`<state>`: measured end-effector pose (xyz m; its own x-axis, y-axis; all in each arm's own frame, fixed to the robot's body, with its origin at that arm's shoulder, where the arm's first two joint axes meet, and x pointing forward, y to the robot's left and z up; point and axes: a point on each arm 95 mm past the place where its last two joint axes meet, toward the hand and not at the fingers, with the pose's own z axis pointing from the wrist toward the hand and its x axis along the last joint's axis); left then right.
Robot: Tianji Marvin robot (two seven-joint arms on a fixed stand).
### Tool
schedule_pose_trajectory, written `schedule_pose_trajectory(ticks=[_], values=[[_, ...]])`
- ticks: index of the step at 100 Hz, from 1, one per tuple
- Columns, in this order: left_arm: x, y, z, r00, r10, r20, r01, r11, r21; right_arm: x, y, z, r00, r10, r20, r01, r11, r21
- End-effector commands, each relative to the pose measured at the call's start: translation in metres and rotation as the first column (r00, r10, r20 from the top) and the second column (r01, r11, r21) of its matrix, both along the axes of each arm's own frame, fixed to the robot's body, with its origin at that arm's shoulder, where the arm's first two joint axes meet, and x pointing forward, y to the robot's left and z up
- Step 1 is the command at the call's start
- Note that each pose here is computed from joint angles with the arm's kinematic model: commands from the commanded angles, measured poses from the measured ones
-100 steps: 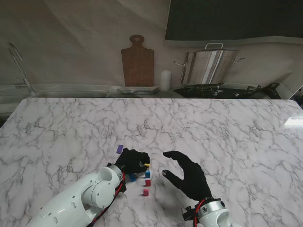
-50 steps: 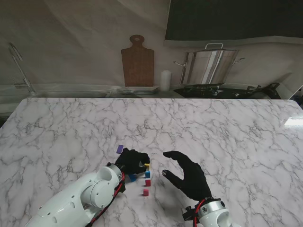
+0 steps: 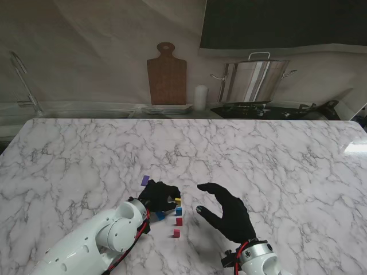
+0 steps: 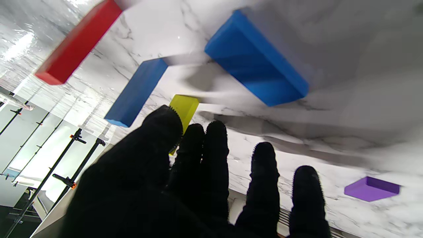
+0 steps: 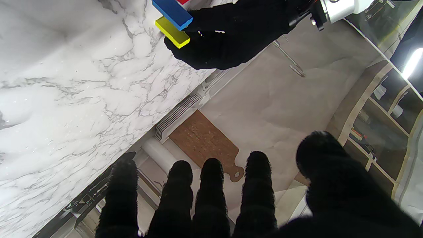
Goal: Arrange dominoes in a row
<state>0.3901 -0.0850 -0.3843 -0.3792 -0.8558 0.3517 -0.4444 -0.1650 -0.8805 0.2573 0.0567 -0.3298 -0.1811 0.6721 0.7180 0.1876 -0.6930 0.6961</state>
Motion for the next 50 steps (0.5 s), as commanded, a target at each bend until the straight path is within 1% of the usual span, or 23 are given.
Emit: schedule_pose_trajectory(ticks=[1,50], values=[[-0.004,0.001,-0.005,1.000,-0.010,-0.024,0.010,1.000,0.016,-0.002,0.001,-0.001,1.000,0.001,-0.008,-0.001,1.000,-0.004],[-0.009,0.013,-0.001,1.000,-0.020,-0.022,0.021,0.999,0.046,-0.002,0.002,-0.001,1.000,0.006,-0.007,-0.006,1.000,-0.005]])
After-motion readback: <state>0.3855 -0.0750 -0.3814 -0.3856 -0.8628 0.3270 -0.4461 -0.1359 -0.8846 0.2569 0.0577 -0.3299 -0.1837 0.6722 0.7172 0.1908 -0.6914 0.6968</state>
